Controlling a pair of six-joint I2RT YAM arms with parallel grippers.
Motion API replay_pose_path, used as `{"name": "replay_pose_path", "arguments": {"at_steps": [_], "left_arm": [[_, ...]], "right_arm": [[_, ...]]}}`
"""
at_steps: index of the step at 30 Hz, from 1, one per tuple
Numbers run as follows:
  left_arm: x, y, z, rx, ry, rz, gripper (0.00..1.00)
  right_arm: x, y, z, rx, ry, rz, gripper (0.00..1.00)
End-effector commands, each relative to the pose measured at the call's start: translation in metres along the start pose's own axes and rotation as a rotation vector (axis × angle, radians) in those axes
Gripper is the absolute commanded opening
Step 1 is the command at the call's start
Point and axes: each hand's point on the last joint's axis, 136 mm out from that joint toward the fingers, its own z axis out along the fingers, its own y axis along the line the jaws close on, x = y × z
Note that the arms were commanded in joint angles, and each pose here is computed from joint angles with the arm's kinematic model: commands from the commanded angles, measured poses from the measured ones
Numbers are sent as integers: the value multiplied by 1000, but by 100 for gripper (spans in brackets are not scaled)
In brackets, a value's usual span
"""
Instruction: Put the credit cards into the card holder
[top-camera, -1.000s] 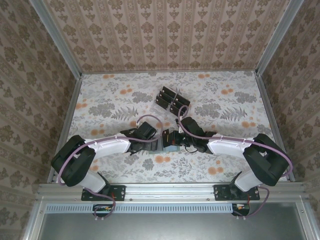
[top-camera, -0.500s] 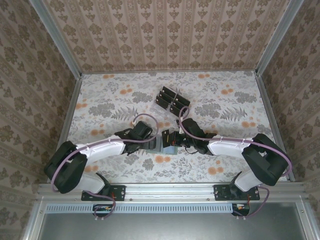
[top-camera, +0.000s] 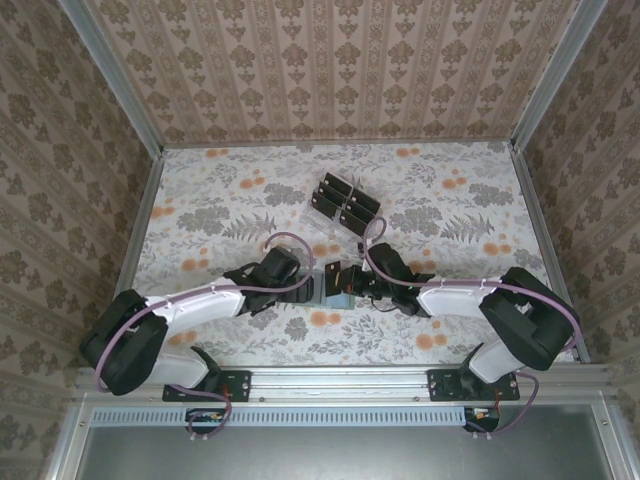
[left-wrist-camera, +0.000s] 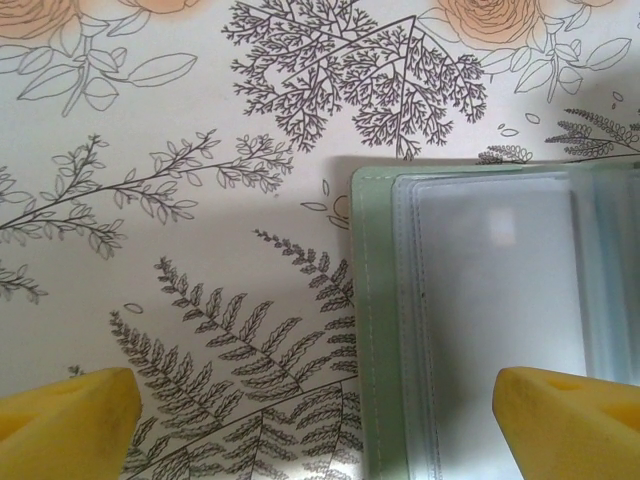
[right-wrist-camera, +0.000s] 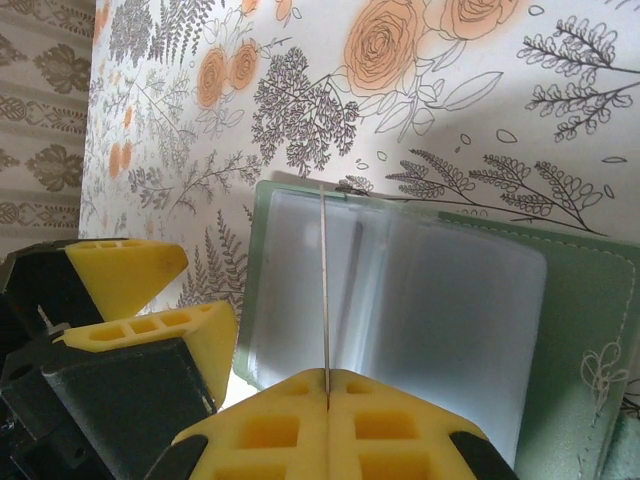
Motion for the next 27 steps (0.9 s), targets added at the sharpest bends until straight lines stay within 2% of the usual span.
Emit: {"name": "replay_pose_path", "arguments": {"at_steps": [1,12,27], "left_arm": [[9,1,6,3,22,21,100],[26,18,10,-53,45,-16,100],[34,20,11,-55,47,-28,100]], "right_arm": [[-5,-5,1,1,-45,38,0],[-7,-7,0,7,-107,52,0],[-4,-7,10,1,-135,58,0]]}}
